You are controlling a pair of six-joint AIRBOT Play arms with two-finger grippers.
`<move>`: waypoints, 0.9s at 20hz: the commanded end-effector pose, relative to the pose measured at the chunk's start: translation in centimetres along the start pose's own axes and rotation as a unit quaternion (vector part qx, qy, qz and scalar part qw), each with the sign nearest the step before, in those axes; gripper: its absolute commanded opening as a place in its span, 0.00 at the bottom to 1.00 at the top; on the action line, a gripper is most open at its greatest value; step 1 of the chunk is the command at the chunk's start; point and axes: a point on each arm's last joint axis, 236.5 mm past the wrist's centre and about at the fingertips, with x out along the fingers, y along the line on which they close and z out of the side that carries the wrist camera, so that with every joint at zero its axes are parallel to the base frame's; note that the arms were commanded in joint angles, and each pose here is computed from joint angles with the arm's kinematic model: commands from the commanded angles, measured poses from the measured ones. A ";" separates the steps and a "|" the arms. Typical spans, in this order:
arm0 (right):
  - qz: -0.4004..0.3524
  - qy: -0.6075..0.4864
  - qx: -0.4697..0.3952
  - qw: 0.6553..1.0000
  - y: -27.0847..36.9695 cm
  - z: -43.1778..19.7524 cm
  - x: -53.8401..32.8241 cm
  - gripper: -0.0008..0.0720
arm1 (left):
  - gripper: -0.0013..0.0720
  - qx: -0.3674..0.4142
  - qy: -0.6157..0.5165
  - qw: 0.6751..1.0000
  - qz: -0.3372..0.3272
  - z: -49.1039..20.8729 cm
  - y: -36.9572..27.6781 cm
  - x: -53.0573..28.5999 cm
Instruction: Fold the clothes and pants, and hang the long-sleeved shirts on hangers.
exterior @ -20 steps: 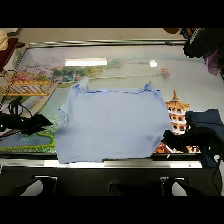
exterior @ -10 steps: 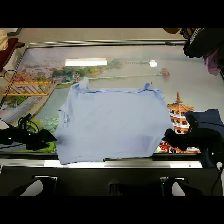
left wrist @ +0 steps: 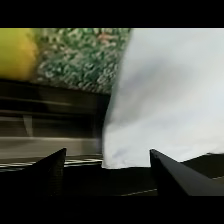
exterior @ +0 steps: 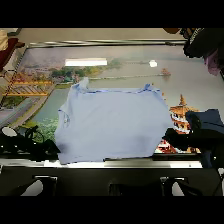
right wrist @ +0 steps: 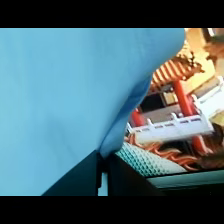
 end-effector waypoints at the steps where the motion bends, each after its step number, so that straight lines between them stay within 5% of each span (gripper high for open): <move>1: 0.009 -0.013 -0.005 1.000 0.7 0.1 -0.7 0.06 | 0.83 0.011 0.002 1.000 0.005 -0.3 -0.5 1.4; 2: 0.011 -0.016 -0.007 1.000 0.9 0.0 -0.9 0.06 | 0.79 0.022 0.002 1.000 0.004 -0.4 -1.1 1.8; 4: 0.016 -0.023 -0.008 1.000 1.3 0.0 -1.3 0.06 | 0.32 0.044 0.012 0.999 0.003 -1.1 -2.2 2.8; 5: 0.020 -0.027 -0.010 0.999 1.5 0.0 -1.6 0.06 | 0.31 0.056 0.017 0.998 0.009 -1.5 -2.5 3.3; 7: 0.032 -0.037 -0.011 0.999 2.3 0.1 -2.1 0.06 | 0.04 0.074 0.024 0.997 0.005 -2.0 -3.5 3.7; 14: 0.203 -0.173 -0.076 0.961 13.2 5.8 -9.7 0.06 | 0.04 0.158 -0.131 0.972 -0.110 3.6 -14.2 -5.3; 18: 0.241 -0.325 -0.173 0.898 21.3 10.1 -23.2 0.06 | 0.04 0.271 -0.376 0.871 -0.162 4.3 -24.9 -24.1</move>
